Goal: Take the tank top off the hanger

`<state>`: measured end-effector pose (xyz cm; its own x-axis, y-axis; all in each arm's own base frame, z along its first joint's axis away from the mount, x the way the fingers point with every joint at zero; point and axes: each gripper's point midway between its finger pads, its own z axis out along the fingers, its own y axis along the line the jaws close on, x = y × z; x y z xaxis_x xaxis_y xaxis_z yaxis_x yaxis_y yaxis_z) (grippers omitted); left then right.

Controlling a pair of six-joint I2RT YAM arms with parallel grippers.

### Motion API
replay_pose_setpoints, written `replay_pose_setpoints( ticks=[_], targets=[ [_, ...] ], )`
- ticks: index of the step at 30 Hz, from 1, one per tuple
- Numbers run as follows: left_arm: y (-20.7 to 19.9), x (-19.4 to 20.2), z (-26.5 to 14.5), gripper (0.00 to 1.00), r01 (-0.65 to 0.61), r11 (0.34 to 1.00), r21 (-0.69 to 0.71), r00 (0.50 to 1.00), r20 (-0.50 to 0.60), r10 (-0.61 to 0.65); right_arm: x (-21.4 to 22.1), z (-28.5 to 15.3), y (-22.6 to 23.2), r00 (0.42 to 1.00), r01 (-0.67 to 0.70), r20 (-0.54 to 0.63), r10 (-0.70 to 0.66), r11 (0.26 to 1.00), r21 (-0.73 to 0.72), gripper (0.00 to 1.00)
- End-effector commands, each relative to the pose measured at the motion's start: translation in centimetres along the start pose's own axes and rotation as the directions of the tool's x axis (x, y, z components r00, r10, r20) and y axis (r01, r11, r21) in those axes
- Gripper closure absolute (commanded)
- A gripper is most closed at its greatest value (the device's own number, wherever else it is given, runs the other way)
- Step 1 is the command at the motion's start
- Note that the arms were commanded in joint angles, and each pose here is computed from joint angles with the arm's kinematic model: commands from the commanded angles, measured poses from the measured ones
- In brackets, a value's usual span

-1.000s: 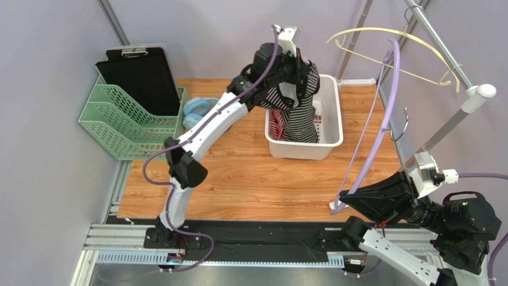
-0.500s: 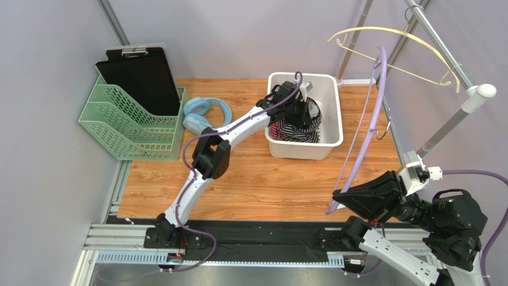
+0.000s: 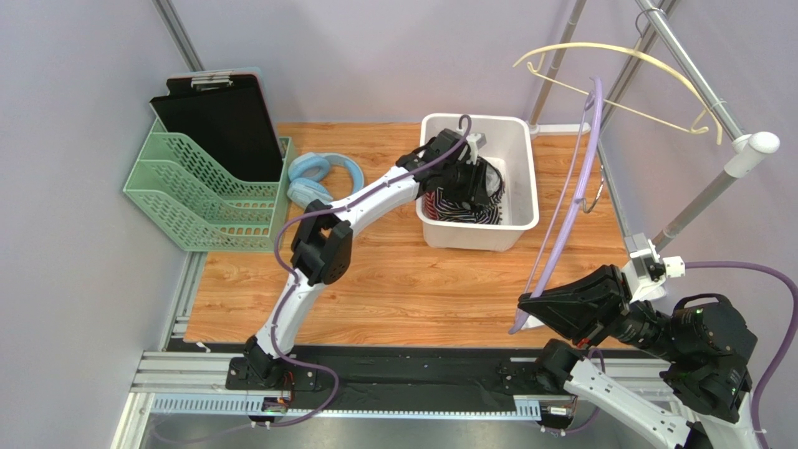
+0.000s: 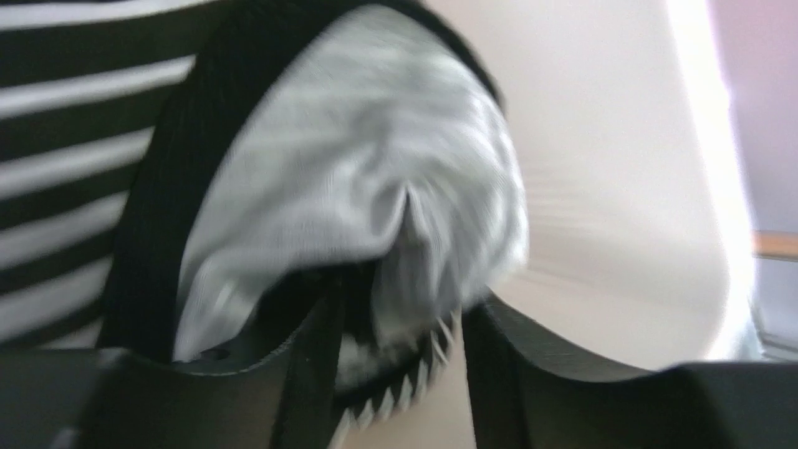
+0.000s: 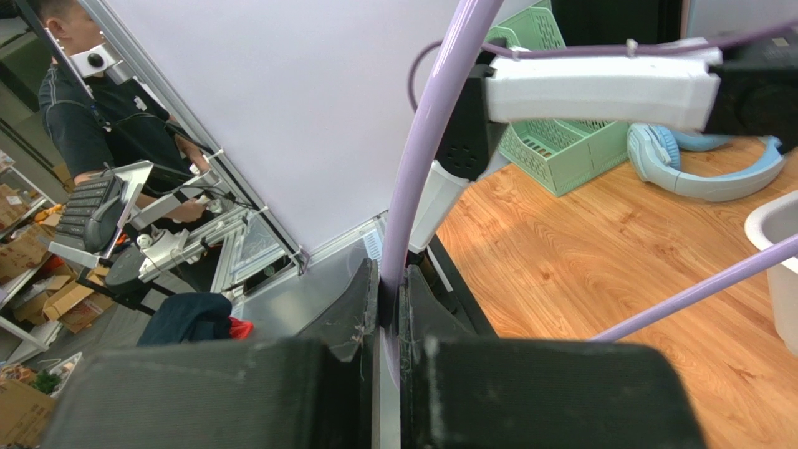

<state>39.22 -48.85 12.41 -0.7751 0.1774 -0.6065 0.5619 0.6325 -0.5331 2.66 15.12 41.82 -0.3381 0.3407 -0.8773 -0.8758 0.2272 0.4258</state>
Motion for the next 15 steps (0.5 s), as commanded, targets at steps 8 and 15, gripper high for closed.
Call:
replay_pose_setpoints(
  ticks=[8, 15],
  targets=[
    [-9.7, -8.1, -22.3, 0.16, -0.156, 0.987, -0.03, 0.944, 0.289, 0.158, -1.5, -0.3, 1.4, 0.999, 0.048, -0.009, -0.048, 0.998, -0.03, 1.0],
    [-11.3, -3.1, -32.1, 0.15, -0.19, 0.982, -0.003, 0.911, 0.372, 0.177, 2.3, 0.6, 1.2, 0.986, -0.013, -0.168, -0.001, 0.997, -0.082, 1.0]
  ],
)
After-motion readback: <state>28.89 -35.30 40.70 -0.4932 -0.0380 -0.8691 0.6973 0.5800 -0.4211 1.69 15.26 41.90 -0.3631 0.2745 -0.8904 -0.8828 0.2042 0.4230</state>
